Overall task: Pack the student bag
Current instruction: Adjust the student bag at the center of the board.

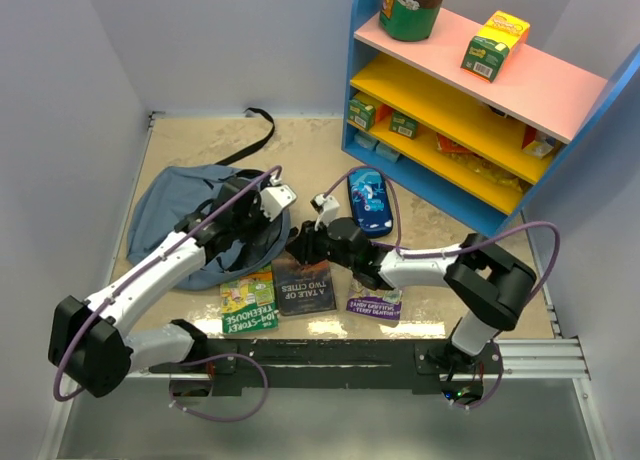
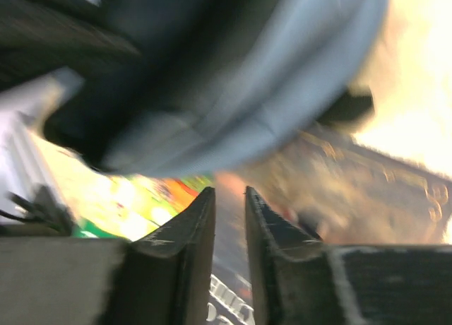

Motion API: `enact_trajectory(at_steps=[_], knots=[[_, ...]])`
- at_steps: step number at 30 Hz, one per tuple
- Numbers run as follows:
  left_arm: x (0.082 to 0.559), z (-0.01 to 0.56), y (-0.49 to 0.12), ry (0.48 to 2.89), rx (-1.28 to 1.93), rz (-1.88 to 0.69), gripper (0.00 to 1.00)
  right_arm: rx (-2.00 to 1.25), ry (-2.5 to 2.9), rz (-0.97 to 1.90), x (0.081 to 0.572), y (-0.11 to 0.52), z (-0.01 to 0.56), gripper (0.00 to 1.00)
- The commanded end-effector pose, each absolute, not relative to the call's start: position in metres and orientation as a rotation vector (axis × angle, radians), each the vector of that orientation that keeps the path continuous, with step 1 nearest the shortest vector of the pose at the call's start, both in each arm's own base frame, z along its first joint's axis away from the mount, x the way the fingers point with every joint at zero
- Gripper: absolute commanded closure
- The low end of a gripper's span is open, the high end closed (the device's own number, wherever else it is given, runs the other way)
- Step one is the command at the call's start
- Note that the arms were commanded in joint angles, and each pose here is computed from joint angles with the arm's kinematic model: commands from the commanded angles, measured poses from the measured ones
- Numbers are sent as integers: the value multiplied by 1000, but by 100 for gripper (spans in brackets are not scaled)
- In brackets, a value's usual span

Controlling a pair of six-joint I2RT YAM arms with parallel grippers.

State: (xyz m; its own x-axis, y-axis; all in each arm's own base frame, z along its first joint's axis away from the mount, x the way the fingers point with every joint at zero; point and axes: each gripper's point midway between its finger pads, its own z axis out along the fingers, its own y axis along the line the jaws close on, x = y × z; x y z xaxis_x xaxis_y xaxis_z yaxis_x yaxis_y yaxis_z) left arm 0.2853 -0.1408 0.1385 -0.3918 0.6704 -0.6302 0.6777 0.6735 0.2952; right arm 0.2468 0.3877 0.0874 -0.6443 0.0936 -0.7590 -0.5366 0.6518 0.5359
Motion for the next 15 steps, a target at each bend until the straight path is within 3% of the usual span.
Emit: enact_trajectory(at_steps=[1,3,6,11,15], knots=[[292,168,-136,2073,940,13,100,-267,1911,1053,265,399,157,69],[298,190,-126,2032,868,40,100,-256,1900,1045,268,399,165,60],[299,216,-118,1975,832,29,100,-272,1917,1013,275,405,161,54],[284,226,-115,1957,896,2,100,-264,2005,820,305,415,127,55],[285,231,-98,1955,861,75,100,-238,2068,674,312,397,103,65]])
